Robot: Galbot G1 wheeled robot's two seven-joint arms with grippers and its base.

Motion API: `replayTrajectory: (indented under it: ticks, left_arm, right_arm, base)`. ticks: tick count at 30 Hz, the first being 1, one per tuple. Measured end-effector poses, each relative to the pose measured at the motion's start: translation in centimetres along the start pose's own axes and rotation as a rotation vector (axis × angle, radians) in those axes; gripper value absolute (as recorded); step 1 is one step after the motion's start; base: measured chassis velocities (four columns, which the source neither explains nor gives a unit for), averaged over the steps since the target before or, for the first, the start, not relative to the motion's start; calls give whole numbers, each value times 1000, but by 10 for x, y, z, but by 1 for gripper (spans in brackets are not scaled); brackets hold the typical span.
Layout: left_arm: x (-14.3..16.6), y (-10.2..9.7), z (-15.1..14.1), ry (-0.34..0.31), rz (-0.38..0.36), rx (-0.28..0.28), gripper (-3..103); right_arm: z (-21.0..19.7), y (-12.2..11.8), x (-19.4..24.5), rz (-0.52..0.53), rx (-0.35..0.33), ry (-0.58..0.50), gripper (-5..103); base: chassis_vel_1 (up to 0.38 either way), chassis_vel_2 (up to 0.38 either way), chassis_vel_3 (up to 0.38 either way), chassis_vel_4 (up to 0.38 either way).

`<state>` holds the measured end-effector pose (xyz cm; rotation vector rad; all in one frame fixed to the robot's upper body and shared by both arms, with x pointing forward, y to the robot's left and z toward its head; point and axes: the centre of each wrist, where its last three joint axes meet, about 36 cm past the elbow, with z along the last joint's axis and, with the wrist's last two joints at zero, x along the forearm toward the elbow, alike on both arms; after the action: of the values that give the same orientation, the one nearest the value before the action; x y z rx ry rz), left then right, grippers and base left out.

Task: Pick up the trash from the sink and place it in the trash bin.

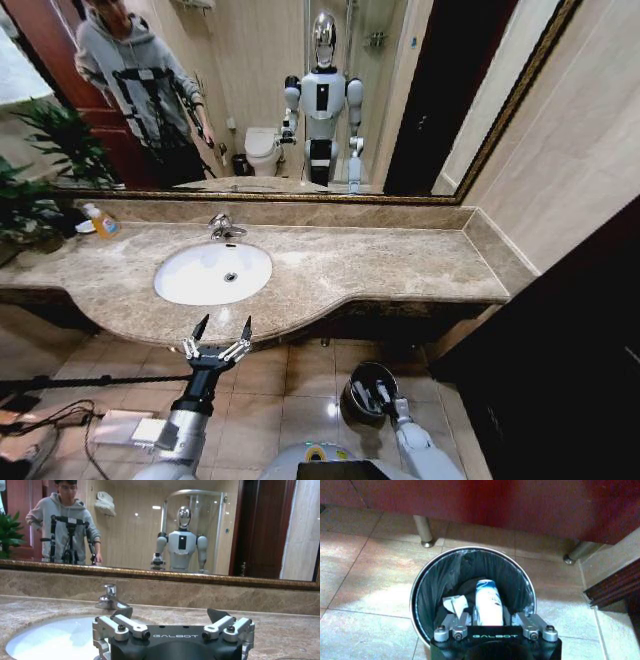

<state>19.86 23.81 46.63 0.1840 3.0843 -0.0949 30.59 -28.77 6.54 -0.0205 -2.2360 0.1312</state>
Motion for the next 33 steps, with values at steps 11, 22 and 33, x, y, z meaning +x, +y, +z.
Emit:
replayTrajectory:
  ticks: [11, 22, 33]
  left_arm:
    - [0, 0, 0, 0, 0, 0, 100]
    - [0, 0, 0, 0, 0, 0, 100]
    - [0, 0, 0, 0, 0, 0, 100]
  right_arm:
    - [-3, 11, 0, -15, 20, -4, 78]
    - [-2, 25, 6, -38, 31, -14, 100]
    - [-7, 21, 28, -61, 28, -99, 100]
  base:
    - [0, 0, 0, 0]
    - [0, 0, 0, 0]
    - [0, 0, 0, 0]
